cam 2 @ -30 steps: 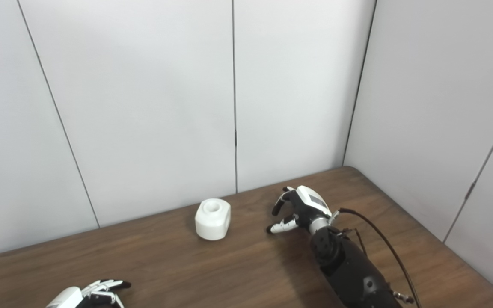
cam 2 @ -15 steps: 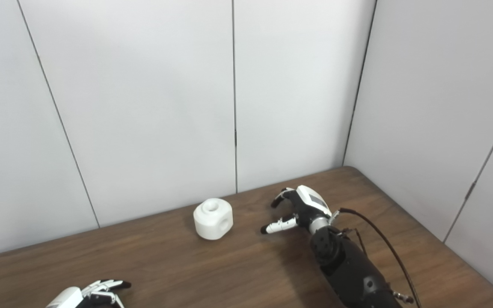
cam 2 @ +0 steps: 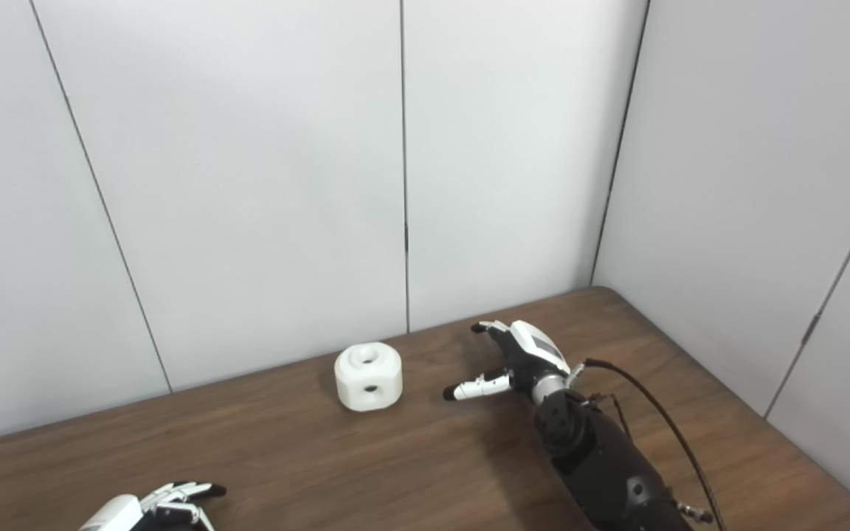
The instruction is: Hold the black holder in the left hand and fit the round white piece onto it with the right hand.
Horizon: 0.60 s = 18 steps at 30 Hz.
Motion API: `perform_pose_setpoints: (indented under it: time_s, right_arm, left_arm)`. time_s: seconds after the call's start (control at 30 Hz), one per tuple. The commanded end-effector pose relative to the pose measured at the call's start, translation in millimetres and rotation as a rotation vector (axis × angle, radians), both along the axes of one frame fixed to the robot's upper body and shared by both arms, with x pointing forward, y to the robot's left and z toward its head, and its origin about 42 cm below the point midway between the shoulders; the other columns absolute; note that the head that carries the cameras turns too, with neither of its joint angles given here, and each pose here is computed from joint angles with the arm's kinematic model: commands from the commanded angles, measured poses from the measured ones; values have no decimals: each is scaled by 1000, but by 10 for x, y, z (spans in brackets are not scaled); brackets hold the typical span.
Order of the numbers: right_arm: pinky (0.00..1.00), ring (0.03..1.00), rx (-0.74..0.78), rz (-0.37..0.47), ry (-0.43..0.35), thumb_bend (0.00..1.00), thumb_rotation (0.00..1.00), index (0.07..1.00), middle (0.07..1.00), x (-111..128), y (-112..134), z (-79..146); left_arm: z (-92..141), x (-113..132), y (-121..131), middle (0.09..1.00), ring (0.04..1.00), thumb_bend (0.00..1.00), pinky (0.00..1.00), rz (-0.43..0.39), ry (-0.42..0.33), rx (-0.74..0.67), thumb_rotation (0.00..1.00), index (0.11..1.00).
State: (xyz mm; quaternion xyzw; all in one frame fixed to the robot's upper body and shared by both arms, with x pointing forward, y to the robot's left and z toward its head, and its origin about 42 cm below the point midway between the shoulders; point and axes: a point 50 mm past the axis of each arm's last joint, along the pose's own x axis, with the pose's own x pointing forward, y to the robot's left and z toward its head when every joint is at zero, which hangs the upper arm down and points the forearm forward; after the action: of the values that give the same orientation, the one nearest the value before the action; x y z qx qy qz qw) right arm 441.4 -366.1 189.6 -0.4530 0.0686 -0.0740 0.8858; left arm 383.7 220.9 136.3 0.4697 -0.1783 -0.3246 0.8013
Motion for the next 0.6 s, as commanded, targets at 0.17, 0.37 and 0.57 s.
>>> perform_pose_setpoints:
  time_s: [0.17, 0.37, 0.57]
  right_arm:
    - [904, 988, 24, 46, -45, 1000, 482, 923, 982, 104, 160, 268]
    - [881, 994, 38, 80, -50, 1000, 498, 926, 990, 140, 263, 317]
    - [900, 995, 33, 113, -49, 1000, 516, 921, 989, 196, 350, 350]
  left_arm:
    - [-146, -17, 68, 873, 897, 515, 918, 8, 54, 88, 43, 480]
    - [-144, -19, 42, 873, 895, 515, 918, 12, 54, 87, 43, 480]
    - [-151, -26, 31, 874, 898, 515, 917, 14, 55, 86, 43, 481]
